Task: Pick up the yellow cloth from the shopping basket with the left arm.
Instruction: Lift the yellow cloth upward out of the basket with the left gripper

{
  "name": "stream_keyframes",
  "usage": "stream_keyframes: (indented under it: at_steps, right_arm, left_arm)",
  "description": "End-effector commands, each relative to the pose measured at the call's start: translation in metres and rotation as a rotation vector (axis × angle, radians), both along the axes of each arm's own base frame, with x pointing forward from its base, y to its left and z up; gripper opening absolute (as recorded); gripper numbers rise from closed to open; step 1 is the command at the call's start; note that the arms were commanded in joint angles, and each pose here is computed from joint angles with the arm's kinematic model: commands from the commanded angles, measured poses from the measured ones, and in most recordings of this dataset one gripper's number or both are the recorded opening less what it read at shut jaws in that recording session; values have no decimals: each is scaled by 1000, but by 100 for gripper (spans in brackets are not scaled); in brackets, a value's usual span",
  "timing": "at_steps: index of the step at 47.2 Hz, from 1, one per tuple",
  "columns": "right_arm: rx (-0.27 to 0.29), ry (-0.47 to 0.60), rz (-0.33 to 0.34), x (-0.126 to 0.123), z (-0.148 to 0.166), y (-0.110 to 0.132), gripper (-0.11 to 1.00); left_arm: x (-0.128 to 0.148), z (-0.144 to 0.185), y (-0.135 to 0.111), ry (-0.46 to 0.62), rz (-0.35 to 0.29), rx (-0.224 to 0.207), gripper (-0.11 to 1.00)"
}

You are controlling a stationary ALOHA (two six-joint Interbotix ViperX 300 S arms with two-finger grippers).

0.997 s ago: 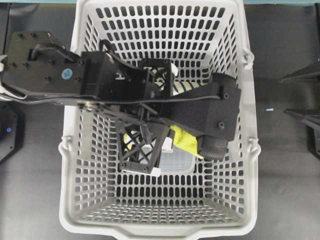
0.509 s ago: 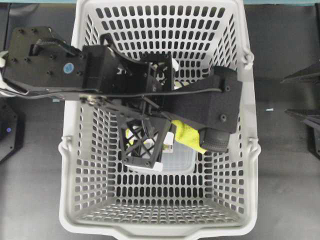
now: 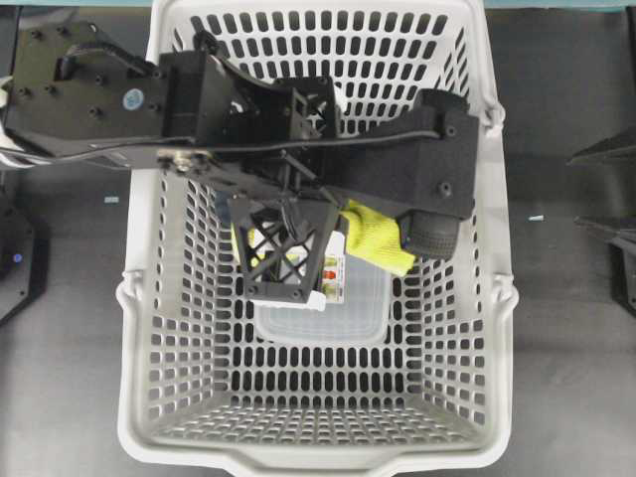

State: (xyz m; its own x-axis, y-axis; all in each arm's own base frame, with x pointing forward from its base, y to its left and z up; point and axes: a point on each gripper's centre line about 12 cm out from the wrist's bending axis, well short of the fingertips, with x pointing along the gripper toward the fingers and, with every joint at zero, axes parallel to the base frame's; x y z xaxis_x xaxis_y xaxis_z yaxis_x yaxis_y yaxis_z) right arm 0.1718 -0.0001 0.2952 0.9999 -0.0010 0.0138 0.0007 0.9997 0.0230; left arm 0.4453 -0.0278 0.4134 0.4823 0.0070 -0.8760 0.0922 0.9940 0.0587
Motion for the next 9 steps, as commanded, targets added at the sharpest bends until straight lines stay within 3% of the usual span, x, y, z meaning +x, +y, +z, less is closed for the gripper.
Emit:
stream_keyframes:
  at_steps: [1, 9]
  right_arm:
    - [3, -9, 0, 0, 6, 0, 68]
    - [3, 2, 0, -1, 5, 0, 68]
  left_arm:
    - [-8, 17, 4, -29, 7, -1, 16]
    - [-11, 16, 7, -11, 10, 5, 16]
